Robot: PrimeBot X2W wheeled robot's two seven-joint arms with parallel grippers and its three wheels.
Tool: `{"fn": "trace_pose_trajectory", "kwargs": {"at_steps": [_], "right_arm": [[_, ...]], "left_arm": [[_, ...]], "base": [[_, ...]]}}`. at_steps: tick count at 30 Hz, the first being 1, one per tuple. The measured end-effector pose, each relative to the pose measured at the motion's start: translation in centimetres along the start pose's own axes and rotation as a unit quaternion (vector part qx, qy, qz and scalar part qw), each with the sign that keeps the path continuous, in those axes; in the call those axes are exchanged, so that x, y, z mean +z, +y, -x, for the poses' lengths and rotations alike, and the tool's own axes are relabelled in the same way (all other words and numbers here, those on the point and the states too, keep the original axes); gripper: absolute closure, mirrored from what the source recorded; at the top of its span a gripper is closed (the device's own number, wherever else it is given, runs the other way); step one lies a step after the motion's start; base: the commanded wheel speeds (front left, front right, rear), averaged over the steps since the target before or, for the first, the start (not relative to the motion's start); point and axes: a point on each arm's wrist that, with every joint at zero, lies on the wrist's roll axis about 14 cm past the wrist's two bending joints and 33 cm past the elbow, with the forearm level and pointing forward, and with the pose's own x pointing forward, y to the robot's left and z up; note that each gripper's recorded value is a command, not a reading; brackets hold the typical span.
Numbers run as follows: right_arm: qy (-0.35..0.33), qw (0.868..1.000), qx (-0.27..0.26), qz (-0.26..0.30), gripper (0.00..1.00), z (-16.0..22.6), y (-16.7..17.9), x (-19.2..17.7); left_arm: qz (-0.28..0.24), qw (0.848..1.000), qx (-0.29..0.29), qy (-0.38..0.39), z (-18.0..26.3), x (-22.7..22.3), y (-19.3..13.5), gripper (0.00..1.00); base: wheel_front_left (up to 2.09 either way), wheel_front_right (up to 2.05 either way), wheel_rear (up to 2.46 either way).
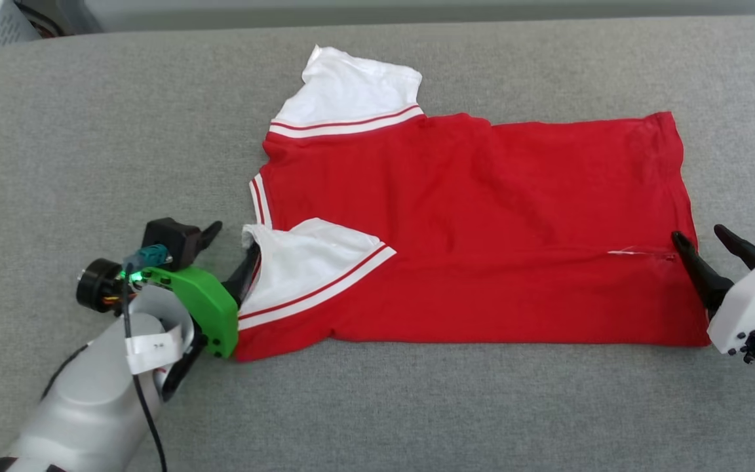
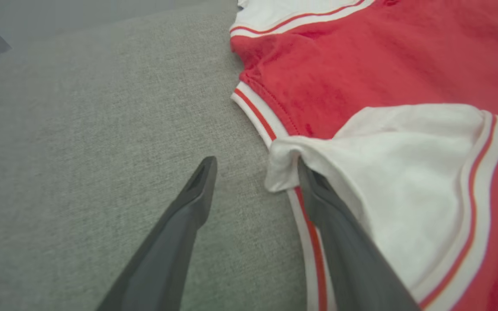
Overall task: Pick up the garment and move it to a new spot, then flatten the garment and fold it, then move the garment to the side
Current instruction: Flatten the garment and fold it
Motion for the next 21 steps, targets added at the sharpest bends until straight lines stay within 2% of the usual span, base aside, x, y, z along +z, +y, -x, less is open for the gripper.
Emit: {"fn": "trace_pose_trajectory", "kwargs": {"at_steps": [7,10,15,21], "right_arm": [[-0.053,0.999,0.007,0.005,0.00,2.0,0.6,2.3],[-0.063,0.998,0.011,0.015,0.00,2.8,1.1,2.8],[-0.073,0.997,0.013,0.019,0.00,3.6,1.5,3.5],[-0.073,0.997,0.014,0.020,0.00,4.1,2.1,3.6]], "left_arm": [[-0.041,0.999,0.011,-0.034,1.6,5.4,2.0,0.00],[-0.036,0.999,0.004,-0.020,2.3,6.8,1.9,0.00],[-0.015,0.997,-0.014,0.072,3.4,6.5,1.2,0.00],[0.001,0.979,-0.046,0.201,4.8,3.2,-0.4,0.00]], "base": [[0.00,0.00,0.00],[0.00,0.00,0.00],[0.00,0.00,0.00],[0.00,0.00,0.00]]}}
